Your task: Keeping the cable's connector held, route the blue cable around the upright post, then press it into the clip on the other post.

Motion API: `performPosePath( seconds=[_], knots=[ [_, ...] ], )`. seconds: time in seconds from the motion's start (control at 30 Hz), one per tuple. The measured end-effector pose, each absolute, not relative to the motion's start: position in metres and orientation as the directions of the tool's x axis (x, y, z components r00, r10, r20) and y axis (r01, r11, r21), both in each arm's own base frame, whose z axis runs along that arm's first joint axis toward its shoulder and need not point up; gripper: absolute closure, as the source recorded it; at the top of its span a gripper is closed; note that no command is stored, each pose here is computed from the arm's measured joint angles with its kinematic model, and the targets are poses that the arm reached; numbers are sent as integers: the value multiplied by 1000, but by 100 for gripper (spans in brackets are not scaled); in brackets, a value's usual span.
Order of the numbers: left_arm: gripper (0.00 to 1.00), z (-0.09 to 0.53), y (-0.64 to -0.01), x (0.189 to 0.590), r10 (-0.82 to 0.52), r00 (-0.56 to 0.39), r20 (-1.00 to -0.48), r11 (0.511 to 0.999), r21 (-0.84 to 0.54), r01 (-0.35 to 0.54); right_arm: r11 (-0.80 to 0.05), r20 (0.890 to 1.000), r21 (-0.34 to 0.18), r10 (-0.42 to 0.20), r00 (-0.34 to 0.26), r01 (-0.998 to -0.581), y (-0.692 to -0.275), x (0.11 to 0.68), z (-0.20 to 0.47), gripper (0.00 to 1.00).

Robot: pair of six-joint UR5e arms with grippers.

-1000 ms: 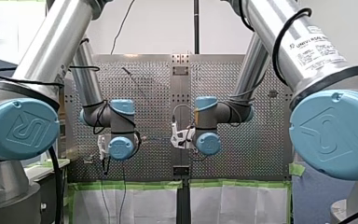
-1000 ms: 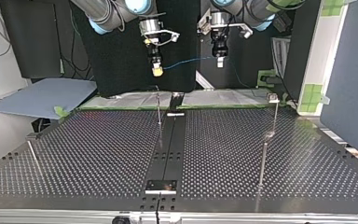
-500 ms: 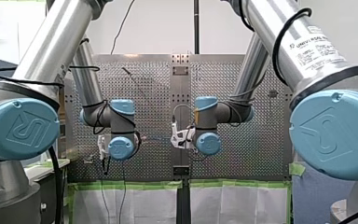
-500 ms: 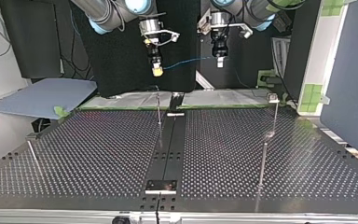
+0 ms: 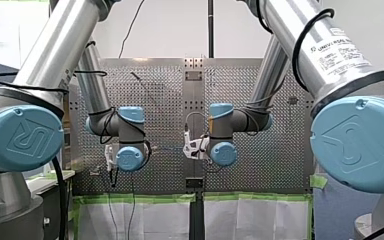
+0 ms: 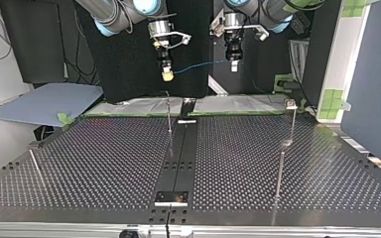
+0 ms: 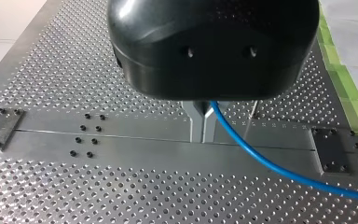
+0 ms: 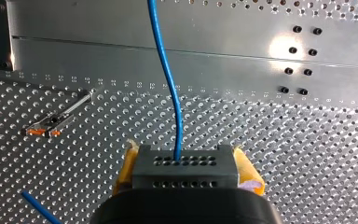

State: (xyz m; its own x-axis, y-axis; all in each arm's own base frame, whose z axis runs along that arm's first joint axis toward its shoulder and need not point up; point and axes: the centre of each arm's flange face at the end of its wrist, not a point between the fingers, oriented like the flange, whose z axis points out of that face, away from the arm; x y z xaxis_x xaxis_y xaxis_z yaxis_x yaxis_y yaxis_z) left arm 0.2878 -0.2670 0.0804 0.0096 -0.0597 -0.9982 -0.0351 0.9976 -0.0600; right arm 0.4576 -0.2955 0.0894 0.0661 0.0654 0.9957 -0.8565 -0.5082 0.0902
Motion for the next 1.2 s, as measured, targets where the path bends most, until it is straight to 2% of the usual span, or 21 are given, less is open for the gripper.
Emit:
performPosePath(
  seconds=[0.23, 0.53, 1.07, 1.2],
  knots=[
    [100, 79, -267, 287, -57, 6, -998, 998, -57, -35, -508, 996, 90, 66, 66, -856, -295, 458, 90, 100],
    [100, 59, -271, 275, -18, -43, -999, 1000, -17, -18, -509, 996, 90, 66, 65, -856, -295, 458, 90, 100],
    [100, 57, -271, 274, -15, -47, -999, 1000, -14, -17, -509, 996, 90, 67, 65, -856, -295, 458, 90, 100],
    [100, 57, -271, 274, -15, -47, -999, 1000, -14, -17, -516, 995, 104, 59, 86, -851, -290, 463, 84, 100]
  ],
)
